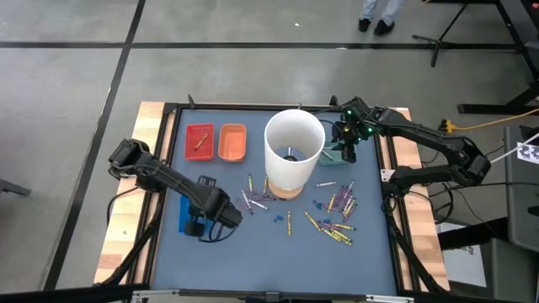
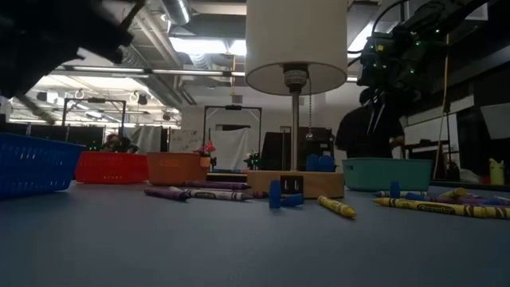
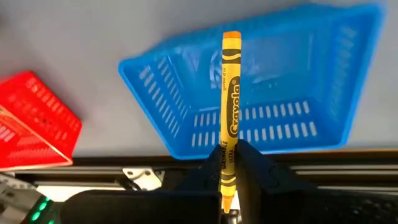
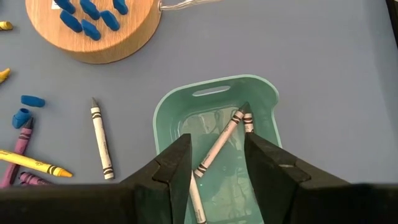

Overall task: Sort crayons
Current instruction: Put the yellow crayon into the blue bin

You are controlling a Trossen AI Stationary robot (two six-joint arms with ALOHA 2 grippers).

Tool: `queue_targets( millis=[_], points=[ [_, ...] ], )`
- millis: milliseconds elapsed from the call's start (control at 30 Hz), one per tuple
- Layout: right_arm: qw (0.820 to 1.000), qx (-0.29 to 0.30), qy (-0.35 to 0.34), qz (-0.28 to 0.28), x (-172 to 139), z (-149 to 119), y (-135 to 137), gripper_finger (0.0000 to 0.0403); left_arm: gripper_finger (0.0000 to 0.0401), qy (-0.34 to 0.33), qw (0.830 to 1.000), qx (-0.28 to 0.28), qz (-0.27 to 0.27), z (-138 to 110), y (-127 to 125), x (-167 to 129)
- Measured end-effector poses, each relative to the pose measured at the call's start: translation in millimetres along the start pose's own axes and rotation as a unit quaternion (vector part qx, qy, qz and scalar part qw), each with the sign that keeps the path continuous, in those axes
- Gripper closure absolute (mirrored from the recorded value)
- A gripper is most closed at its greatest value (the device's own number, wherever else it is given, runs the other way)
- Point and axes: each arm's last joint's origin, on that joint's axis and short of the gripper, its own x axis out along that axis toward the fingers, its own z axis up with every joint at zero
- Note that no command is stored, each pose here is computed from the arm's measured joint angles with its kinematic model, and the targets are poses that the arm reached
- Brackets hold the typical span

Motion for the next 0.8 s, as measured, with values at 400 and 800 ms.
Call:
queue_targets(
  millis=[400, 800],
  points=[
    [1.000, 0.001, 0.000, 0.000, 0, 0, 0, 0.0255, 0.0394, 0.081, 0.996, 0.005, 0.030, -10, 1, 41],
    [1.000, 0.001, 0.000, 0.000, 0, 0, 0, 0.0255, 0.0393, 0.074, 0.994, -0.017, 0.081, -11, 4, 47]
  ],
)
